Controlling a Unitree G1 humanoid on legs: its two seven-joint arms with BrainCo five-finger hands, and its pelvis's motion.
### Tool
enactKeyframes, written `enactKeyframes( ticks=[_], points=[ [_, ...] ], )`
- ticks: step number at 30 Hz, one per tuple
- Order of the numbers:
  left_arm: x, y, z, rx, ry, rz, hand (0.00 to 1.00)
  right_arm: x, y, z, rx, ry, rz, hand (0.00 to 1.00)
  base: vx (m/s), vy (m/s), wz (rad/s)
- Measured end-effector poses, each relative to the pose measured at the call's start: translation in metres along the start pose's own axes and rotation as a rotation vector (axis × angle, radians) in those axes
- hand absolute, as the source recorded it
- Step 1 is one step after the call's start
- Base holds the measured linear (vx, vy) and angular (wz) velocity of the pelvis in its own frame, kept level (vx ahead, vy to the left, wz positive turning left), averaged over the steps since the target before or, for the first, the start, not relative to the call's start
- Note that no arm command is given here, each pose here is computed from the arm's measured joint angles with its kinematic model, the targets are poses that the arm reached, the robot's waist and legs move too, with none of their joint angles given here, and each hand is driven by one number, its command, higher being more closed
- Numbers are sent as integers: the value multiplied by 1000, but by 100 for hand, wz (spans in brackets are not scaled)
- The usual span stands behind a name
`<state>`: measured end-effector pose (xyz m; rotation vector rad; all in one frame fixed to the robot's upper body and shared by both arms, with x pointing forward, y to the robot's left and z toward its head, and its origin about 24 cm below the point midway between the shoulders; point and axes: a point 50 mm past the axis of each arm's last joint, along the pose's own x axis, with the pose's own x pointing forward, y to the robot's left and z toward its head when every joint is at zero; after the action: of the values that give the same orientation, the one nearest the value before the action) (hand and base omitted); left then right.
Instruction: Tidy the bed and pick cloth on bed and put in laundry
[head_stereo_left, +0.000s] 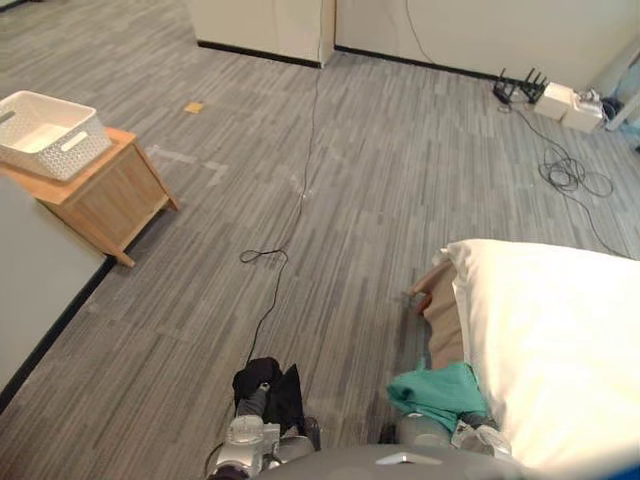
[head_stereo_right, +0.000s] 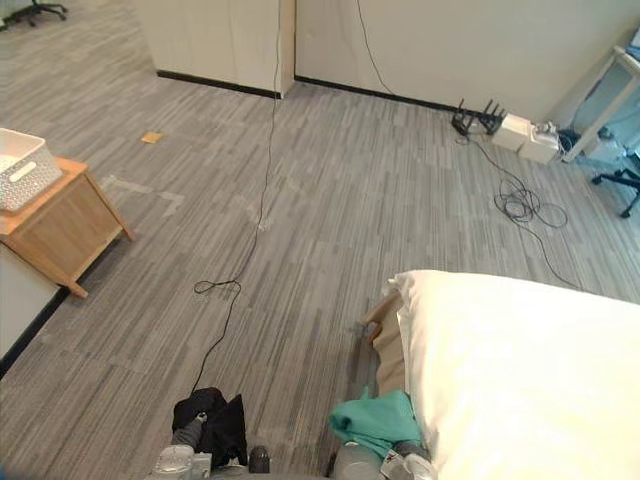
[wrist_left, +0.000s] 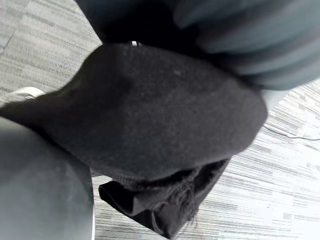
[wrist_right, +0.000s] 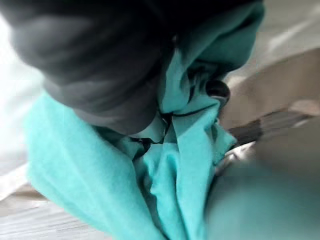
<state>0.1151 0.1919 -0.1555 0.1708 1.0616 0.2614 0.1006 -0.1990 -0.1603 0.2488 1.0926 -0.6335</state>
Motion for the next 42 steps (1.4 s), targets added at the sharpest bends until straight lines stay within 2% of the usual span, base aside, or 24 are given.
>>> enactKeyframes(
  ticks=[4,10,12,15,18,21,23,25,28,33,37,42],
  points=[
    [1,-2,6,-37,-8,6,100,-3,9,1,49,-20,38,100,115,-269,40],
    [-3,-21,6,-29,-18,-41,100,0,-6,-2,64,20,44,100,360,-132,24],
    [-3,-18,9,-36,-36,-38,100,0,-7,-4,73,26,39,100,281,-45,0],
    [-2,-6,13,-83,-54,-4,100,2,-16,-3,19,22,22,100,192,-45,-78],
    [-1,-1,16,-109,-66,5,100,1,-9,-2,-48,11,23,100,68,83,-111],
    [-1,-3,27,-148,-119,0,100,2,-2,-1,-89,30,15,100,174,226,-71],
    [-3,-11,24,-145,-112,-26,100,4,-13,-1,-151,23,-4,100,203,271,-32],
    [-2,-8,24,-133,-110,-19,100,3,-9,-4,-189,29,15,100,266,180,23],
    [1,2,38,-127,-153,9,100,4,8,15,-252,-33,60,100,104,294,44],
    [-1,13,-2,-134,-9,50,100,7,-11,13,-259,-17,15,100,212,273,45],
    [-6,24,-37,-111,118,75,100,6,-29,0,-156,24,-40,100,78,248,99],
    [-5,20,-34,-57,118,56,100,3,-45,-13,-146,43,-83,100,-59,70,148]
  ],
)
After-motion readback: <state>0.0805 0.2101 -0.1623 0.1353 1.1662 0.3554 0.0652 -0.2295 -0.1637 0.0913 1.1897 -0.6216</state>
